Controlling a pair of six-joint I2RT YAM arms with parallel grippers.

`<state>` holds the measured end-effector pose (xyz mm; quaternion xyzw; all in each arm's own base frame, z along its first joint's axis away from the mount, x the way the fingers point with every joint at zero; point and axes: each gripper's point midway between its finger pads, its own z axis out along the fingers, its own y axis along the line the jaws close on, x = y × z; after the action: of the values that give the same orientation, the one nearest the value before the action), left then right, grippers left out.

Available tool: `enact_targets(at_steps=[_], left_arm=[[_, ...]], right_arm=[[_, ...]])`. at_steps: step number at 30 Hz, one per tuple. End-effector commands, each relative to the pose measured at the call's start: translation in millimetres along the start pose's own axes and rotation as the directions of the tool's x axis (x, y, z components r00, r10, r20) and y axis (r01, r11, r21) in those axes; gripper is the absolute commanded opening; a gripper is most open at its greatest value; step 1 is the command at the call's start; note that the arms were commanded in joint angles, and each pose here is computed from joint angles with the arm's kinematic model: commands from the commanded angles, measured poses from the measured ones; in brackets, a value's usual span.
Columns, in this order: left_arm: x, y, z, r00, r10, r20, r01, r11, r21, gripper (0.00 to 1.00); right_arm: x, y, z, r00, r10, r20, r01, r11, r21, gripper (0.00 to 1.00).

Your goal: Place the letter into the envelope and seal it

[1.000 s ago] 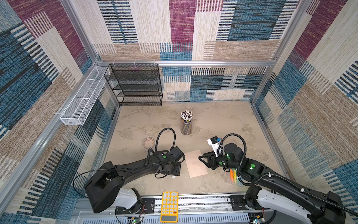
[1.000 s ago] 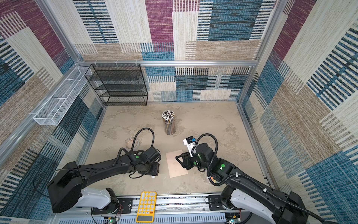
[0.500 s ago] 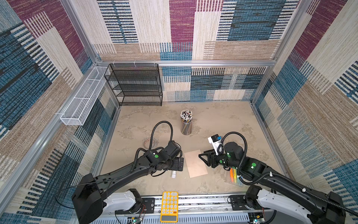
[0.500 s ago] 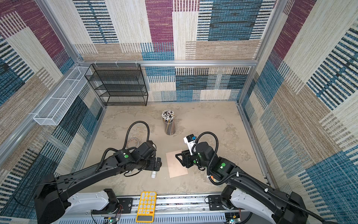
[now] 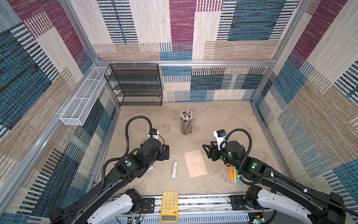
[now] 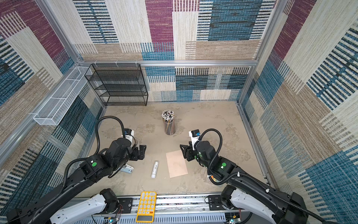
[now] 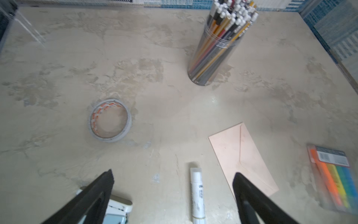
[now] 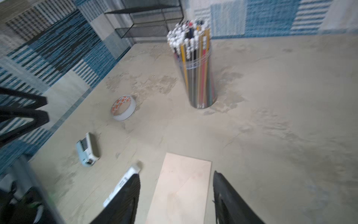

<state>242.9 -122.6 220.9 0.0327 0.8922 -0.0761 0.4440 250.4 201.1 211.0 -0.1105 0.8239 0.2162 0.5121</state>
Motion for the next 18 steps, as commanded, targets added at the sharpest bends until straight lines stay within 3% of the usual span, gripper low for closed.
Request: enact_targets(at_steps=[1, 5, 9, 11, 14, 18], left_arm=[[-31, 29, 1, 0.982, 0.025, 0.189, -0.005, 0.994, -0.109, 0.99], [-31, 67, 11, 0.954, 0.008, 0.298, 0.06, 0.974, -0.218, 0.99], [-20, 106, 14, 0.932, 0.011, 0.362, 0.12, 0.934, -0.337, 0.99], [-16, 121, 12, 0.917, 0.026, 0.397, 0.14, 0.913, -0.382, 0.99], [-6, 141, 11, 0.899, 0.032, 0.438, 0.184, 0.878, -0.441, 0.99], [9, 161, 20, 0.877, 0.032, 0.48, 0.236, 0.841, -0.487, 0.99]], right_arm=[[-35, -60, -15, 0.97, -0.107, 0.219, 0.028, 0.941, 0.337, 0.72], [-41, -111, -42, 0.9, -0.243, 0.361, 0.016, 0.848, 0.53, 0.74], [-20, -162, -58, 0.883, -0.26, 0.391, -0.049, 0.776, 0.629, 0.75], [-15, -177, -66, 0.86, -0.27, 0.434, -0.085, 0.762, 0.642, 0.76], [-12, -189, -71, 0.824, -0.262, 0.502, -0.122, 0.783, 0.61, 0.76], [-4, -206, -58, 0.84, -0.235, 0.489, -0.133, 0.785, 0.605, 0.78]])
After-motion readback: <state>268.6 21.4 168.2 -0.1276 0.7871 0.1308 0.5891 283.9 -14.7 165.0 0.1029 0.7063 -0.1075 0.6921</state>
